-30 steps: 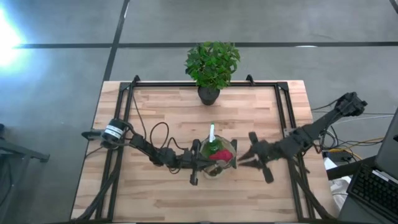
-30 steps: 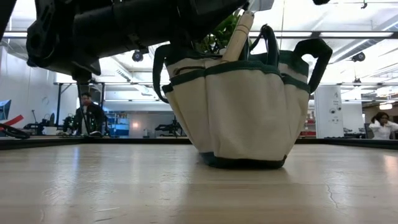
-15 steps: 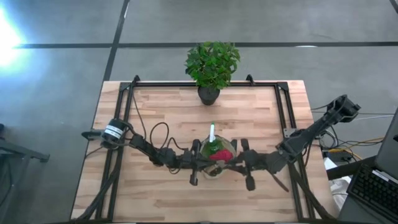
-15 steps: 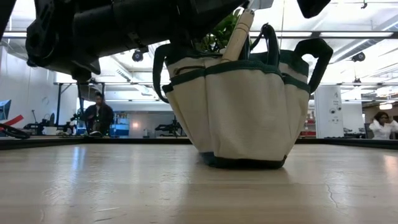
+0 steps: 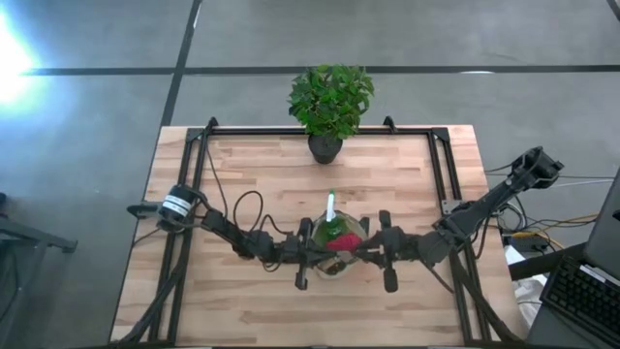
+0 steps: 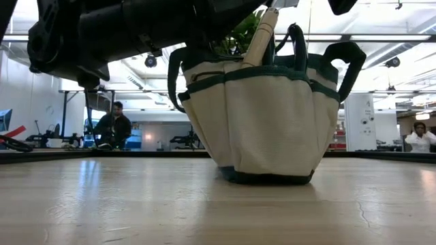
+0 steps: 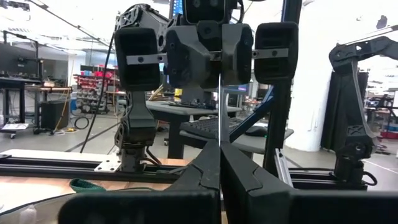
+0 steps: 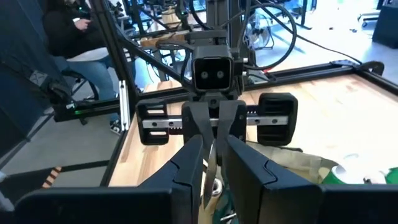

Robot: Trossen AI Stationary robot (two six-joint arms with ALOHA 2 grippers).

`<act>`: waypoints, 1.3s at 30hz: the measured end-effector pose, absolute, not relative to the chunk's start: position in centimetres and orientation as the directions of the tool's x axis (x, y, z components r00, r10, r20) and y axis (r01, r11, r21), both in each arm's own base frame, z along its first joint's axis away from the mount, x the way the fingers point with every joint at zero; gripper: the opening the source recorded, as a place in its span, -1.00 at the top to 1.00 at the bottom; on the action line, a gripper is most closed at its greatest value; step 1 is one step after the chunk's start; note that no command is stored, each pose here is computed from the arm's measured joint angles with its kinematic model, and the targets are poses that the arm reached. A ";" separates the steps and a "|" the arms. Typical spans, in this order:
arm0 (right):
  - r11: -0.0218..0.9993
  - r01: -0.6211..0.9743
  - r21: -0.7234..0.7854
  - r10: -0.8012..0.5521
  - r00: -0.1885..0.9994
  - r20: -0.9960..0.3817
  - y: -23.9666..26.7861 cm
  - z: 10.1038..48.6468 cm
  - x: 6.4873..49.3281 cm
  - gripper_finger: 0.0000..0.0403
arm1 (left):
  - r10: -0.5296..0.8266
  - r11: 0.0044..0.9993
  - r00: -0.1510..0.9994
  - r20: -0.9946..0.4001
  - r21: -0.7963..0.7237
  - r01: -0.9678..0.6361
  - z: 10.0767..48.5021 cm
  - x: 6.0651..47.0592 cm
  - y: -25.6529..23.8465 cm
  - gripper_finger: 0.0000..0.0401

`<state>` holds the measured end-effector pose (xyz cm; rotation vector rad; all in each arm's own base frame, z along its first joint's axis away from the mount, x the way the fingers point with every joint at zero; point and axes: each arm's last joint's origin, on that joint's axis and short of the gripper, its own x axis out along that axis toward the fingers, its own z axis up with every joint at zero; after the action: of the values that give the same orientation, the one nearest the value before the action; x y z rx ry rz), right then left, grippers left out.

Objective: Pick & Place Garden tools in Gardening bag
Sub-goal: Put the brown trowel into the gardening bag

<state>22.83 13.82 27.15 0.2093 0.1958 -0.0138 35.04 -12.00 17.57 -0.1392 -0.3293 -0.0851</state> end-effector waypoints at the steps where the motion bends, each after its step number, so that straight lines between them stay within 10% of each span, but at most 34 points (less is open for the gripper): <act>1: 0.977 0.035 0.211 0.007 0.981 -0.195 13.8 27.1 22.8 0.71 | -0.060 0.987 0.943 0.328 -0.122 0.106 17.6 35.0 -12.0 1.00; 23: 0.960 0.069 0.272 0.002 0.968 -0.251 13.9 26.3 23.0 0.26 | -0.071 0.986 0.942 0.329 -0.122 0.117 17.6 35.0 -12.0 1.00; 39: 0.944 0.158 0.291 -0.087 0.966 -0.242 14.9 26.2 25.4 0.52 | -0.073 0.985 0.942 0.329 -0.122 0.119 17.6 35.0 -12.0 1.00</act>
<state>25.43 14.94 26.15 0.3134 0.2285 -0.1259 35.03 -12.03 17.57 -0.1412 -0.3295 -0.0985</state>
